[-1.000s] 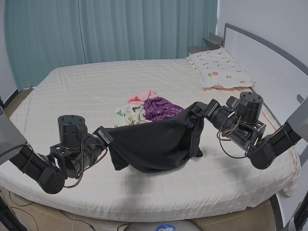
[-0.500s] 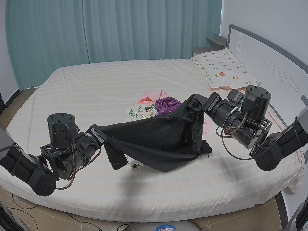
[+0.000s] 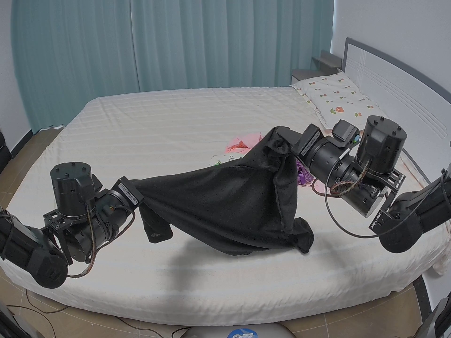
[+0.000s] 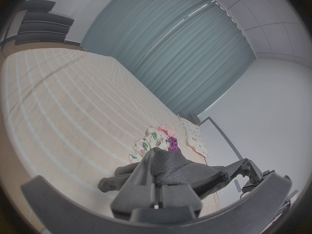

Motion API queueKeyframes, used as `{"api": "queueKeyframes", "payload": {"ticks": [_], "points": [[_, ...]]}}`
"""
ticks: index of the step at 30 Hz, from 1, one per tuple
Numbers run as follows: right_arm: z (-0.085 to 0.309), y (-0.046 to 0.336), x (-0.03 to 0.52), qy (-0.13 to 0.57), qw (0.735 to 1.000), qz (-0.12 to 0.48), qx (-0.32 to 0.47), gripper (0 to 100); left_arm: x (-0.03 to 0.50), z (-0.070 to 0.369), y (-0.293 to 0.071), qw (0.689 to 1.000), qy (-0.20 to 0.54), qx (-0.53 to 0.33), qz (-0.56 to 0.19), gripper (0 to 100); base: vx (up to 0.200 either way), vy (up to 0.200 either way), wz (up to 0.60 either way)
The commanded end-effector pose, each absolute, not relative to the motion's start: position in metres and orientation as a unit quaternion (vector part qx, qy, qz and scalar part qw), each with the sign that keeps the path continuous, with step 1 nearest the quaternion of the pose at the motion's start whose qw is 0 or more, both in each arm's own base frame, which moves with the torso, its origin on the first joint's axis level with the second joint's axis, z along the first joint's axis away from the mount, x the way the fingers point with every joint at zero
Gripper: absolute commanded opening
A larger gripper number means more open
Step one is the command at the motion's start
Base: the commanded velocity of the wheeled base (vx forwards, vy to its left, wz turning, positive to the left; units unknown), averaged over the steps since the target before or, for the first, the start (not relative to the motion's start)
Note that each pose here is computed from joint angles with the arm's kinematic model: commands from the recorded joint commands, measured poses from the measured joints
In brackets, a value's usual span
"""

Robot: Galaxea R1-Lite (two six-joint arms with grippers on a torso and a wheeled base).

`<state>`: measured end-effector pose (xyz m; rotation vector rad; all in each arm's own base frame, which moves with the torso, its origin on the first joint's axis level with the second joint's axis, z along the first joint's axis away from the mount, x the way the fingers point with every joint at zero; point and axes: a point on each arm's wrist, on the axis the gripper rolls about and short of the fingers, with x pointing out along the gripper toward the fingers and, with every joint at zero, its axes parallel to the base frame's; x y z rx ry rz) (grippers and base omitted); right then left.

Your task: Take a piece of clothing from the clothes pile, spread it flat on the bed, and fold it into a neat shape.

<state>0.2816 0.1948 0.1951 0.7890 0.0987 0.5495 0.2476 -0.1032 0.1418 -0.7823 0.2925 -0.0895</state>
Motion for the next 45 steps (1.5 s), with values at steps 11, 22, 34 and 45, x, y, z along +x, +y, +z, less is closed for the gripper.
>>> {"api": "queueKeyframes", "payload": {"ticks": [11, 22, 34, 45], "points": [[0.193, 0.220, 0.289, 0.049, 0.879, 0.287, 0.377, 0, 0.250, 0.153, -0.087, 0.920, 0.113, -0.374, -0.028, 0, 0.000, 0.200, 0.00], [0.208, 0.226, 0.284, 0.014, 0.870, 0.310, 0.383, 0, 0.242, 0.172, -0.075, 0.920, 0.083, -0.382, -0.034, 0, 0.000, 0.200, 0.00], [0.192, 0.223, 0.296, 0.028, 0.878, 0.292, 0.377, 0, 0.249, 0.165, -0.074, 0.921, 0.095, -0.378, -0.025, 0, 0.000, 0.083, 0.00], [0.177, 0.207, 0.295, 0.050, 0.889, 0.267, 0.368, 0, 0.256, 0.142, -0.080, 0.917, 0.144, -0.370, -0.032, 0, 0.000, 0.000, 0.00]]}}
